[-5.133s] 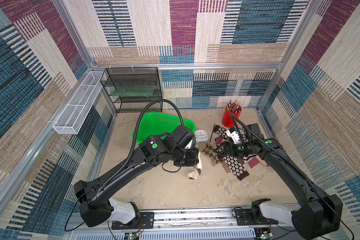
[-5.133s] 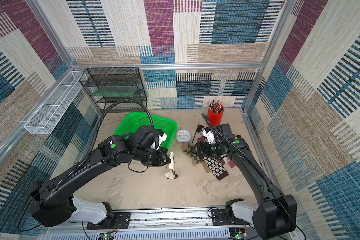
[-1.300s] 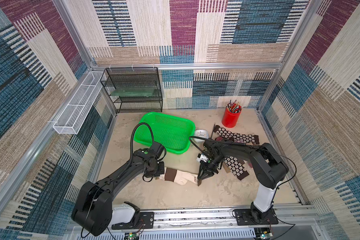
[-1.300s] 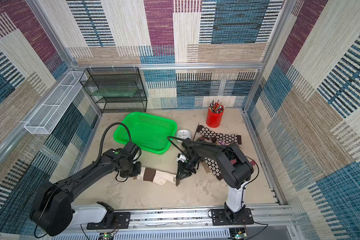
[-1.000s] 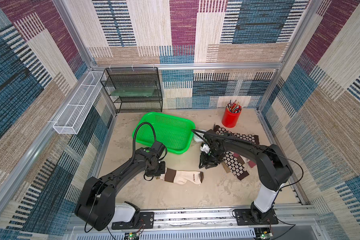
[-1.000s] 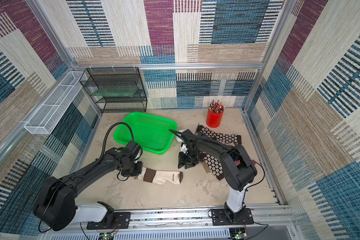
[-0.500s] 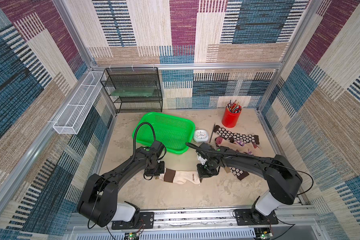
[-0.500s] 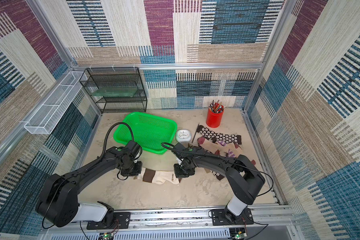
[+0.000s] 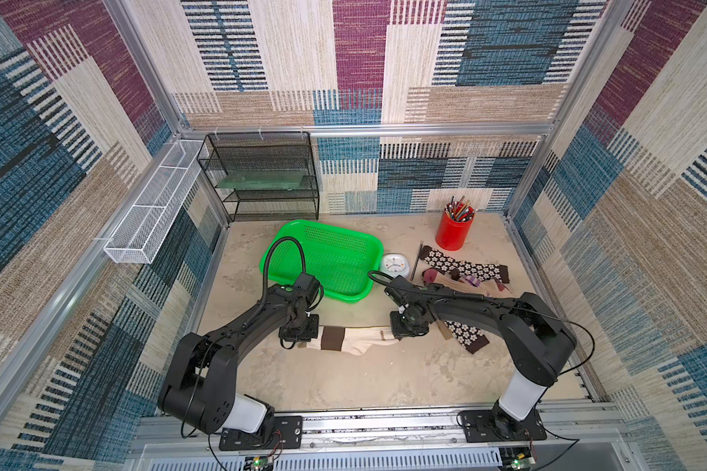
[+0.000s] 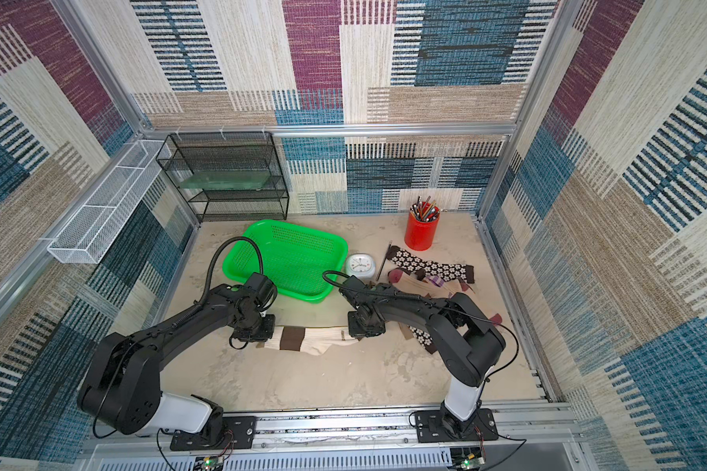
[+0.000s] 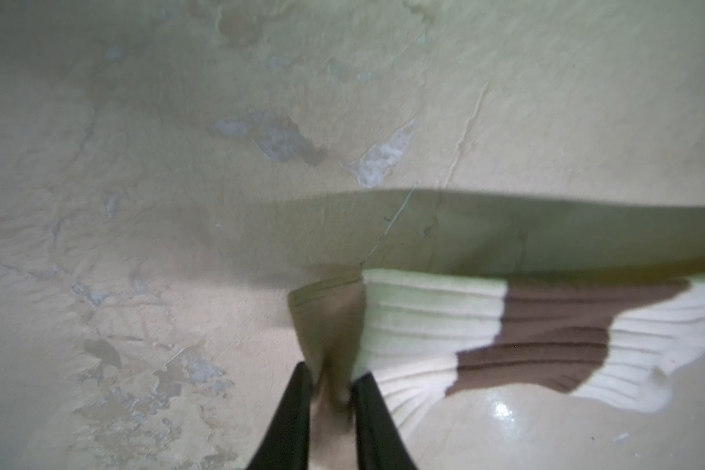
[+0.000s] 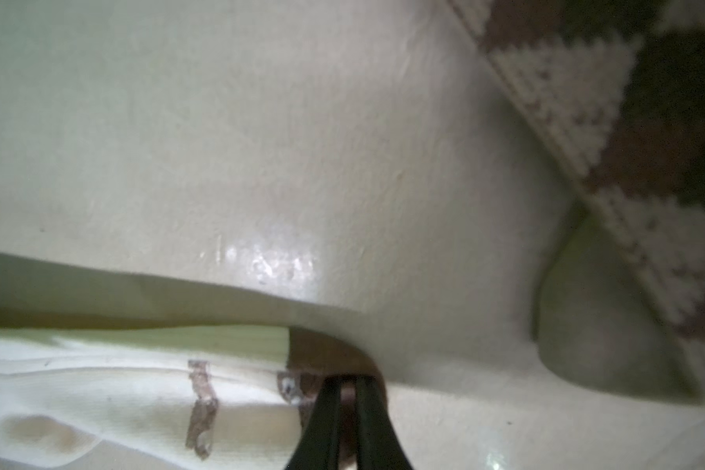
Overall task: Place the socks together as a pair
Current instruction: Flatten out the sock at the center of the board.
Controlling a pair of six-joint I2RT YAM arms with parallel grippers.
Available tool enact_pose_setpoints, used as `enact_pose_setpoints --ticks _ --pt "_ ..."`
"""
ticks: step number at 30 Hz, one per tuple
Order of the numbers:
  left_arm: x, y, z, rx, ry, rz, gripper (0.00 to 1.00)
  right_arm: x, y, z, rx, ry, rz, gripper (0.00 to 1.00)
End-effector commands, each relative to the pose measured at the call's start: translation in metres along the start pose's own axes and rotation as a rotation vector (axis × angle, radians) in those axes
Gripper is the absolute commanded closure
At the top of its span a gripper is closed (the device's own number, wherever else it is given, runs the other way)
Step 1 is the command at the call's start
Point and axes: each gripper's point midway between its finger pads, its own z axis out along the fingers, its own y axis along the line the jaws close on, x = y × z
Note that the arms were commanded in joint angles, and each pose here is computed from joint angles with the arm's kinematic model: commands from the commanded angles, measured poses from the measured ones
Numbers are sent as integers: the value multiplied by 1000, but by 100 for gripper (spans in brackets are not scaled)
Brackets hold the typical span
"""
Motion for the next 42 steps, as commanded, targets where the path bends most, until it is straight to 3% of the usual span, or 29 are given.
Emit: enact_pose_setpoints --ticks 1,7,11,16,22,33,42 --pt "-7 -6 -12 42 -53 13 64 0 13 -3 -26 1 -48 79" --pt "7 -10 -48 129 -113 -55 53 2 21 -25 -78 -11 -20 58" --pt "22 -31 -75 267 -168 -116 53 5 20 -43 -105 -28 -13 55" --pt "37 -88 -68 418 -144 -92 78 5 19 -37 -160 -23 15 56" --pt "29 -135 -43 475 -119 -86 84 1 5 -25 -166 -29 65 60" --pt "26 -147 11 391 -21 -111 87 5 10 -8 -266 -5 96 62" --pt "30 -121 52 190 24 -113 88 12 4 -3 -250 28 103 91"
